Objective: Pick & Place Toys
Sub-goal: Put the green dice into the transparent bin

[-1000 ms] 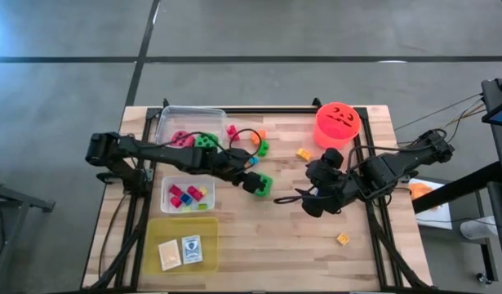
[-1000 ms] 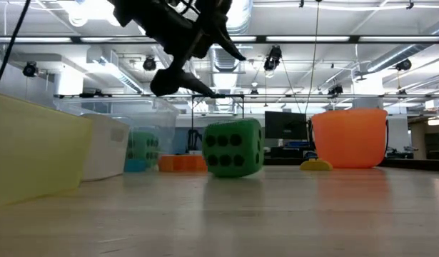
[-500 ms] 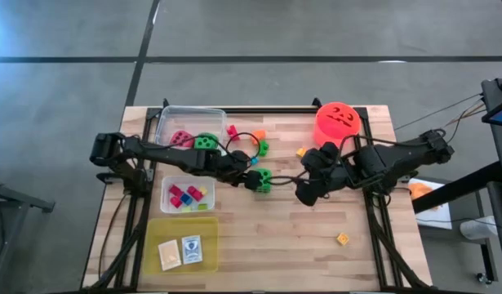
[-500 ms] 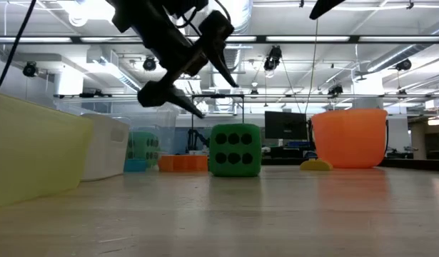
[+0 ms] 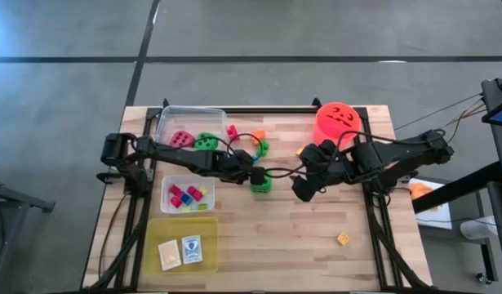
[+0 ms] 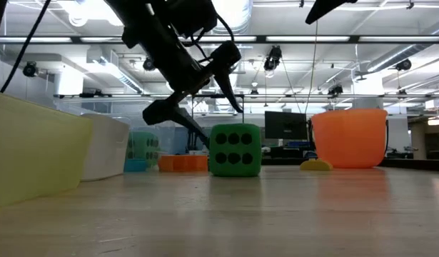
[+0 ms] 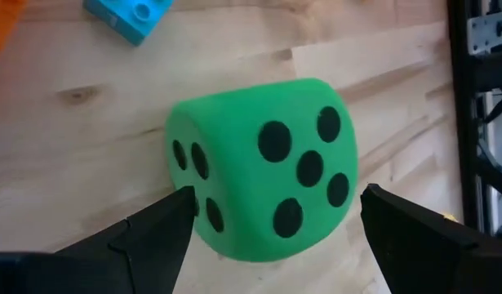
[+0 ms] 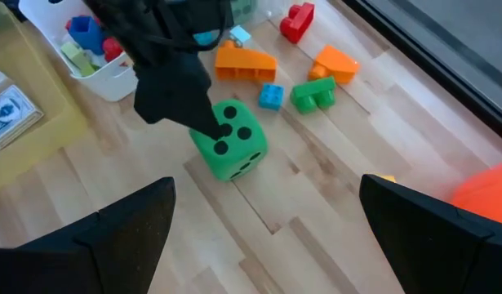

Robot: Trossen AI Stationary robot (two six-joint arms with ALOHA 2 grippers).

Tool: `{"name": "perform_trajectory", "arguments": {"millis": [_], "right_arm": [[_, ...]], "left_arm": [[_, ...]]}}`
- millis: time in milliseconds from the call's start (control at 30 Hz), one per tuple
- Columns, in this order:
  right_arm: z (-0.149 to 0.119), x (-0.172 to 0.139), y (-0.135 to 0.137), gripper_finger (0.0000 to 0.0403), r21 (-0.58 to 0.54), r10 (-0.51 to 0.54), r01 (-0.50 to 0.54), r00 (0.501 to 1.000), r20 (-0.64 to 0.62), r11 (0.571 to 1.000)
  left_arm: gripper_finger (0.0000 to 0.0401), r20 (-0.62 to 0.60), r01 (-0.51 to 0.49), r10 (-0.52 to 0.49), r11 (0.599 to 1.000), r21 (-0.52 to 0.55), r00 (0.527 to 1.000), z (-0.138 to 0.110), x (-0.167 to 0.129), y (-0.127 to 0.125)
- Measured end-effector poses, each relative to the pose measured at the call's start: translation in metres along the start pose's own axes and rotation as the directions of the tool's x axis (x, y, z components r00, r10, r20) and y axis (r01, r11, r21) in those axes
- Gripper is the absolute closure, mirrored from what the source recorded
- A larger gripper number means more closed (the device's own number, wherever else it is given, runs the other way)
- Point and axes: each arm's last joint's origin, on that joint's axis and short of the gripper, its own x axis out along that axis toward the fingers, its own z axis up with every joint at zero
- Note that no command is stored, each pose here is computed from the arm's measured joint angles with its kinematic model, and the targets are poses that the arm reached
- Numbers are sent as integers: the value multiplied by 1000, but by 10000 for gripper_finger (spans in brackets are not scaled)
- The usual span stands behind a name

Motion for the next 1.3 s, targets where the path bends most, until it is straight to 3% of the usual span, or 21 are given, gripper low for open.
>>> {"name": "perform_trajectory", "arguments": {"millis": [700, 967, 1100, 1300], "right_arm": [[-1, 0, 1, 19, -43, 16, -17, 1000, -17, 999], [-1, -1, 1, 19, -57, 19, -20, 1000, -18, 998], [-1, -1, 1, 19, -57, 20, -21, 1000, -17, 998], [-1, -1, 1, 19, -60, 20, -21, 1000, -17, 998]], "left_arm": [[68, -18, 26, -26, 999, -23, 999, 0, 27, 4], [78, 17, 19, -21, 998, 63, 1000, 3, 27, 5], [139, 20, 23, -25, 997, 76, 999, 3, 28, 5], [303, -19, 154, -152, 981, 117, 988, -1, 33, 11]]}}
